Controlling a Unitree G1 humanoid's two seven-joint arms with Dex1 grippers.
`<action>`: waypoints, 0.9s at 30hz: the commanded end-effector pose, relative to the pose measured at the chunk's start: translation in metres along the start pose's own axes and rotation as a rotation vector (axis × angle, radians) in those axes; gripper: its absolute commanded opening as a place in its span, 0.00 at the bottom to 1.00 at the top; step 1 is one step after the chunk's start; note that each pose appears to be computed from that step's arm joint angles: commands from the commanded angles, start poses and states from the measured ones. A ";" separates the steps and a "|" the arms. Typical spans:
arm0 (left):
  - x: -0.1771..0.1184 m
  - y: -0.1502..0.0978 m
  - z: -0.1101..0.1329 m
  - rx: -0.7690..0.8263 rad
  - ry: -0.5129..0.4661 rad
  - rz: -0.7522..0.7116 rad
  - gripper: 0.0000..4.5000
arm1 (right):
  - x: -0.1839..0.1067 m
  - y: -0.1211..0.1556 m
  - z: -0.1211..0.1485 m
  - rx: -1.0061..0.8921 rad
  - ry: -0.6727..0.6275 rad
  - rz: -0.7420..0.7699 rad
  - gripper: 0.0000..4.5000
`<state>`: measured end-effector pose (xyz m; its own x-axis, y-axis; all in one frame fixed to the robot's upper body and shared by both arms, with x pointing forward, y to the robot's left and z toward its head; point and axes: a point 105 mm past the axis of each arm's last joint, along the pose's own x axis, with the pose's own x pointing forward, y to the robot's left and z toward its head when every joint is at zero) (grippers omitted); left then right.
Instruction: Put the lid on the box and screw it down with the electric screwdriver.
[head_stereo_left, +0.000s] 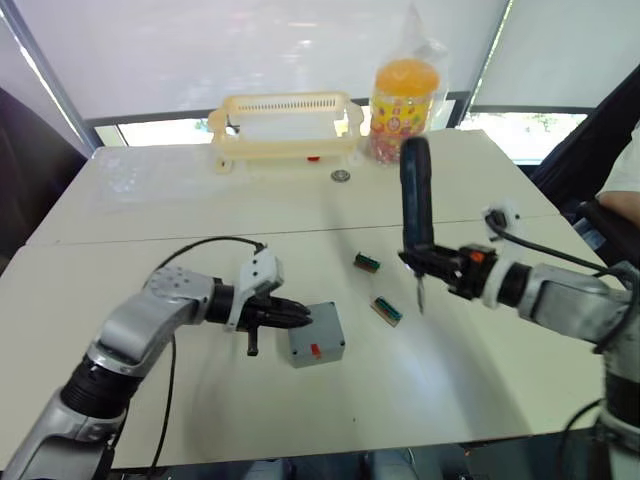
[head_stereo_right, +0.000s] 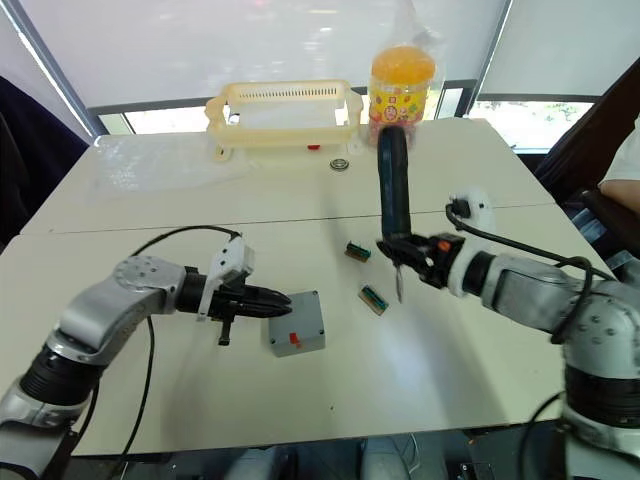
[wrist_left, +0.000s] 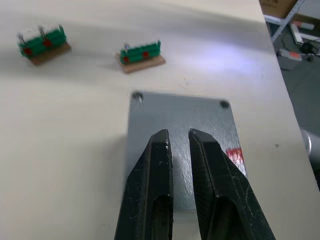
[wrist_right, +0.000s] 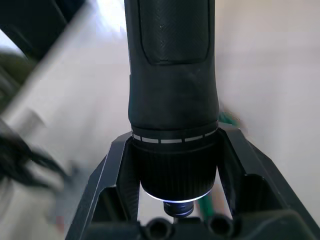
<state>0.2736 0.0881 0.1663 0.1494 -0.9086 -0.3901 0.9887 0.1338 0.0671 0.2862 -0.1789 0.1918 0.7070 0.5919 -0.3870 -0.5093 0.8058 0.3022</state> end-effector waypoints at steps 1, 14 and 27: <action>-0.014 -0.017 0.010 0.061 0.020 -0.032 0.13 | -0.029 -0.018 -0.020 0.036 0.159 -0.081 0.38; 0.002 -0.037 0.003 0.014 -0.051 0.024 0.13 | -0.060 -0.081 -0.065 0.179 0.420 -0.378 0.38; -0.001 -0.029 -0.009 -0.054 -0.073 0.102 0.11 | -0.051 -0.087 -0.077 0.145 0.455 -0.405 0.92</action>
<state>0.2426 0.0851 0.1490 0.2224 -0.9119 -0.3449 0.9737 0.2260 0.0303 0.2565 -0.2735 0.1182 0.5233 0.2454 -0.8160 -0.1607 0.9689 0.1884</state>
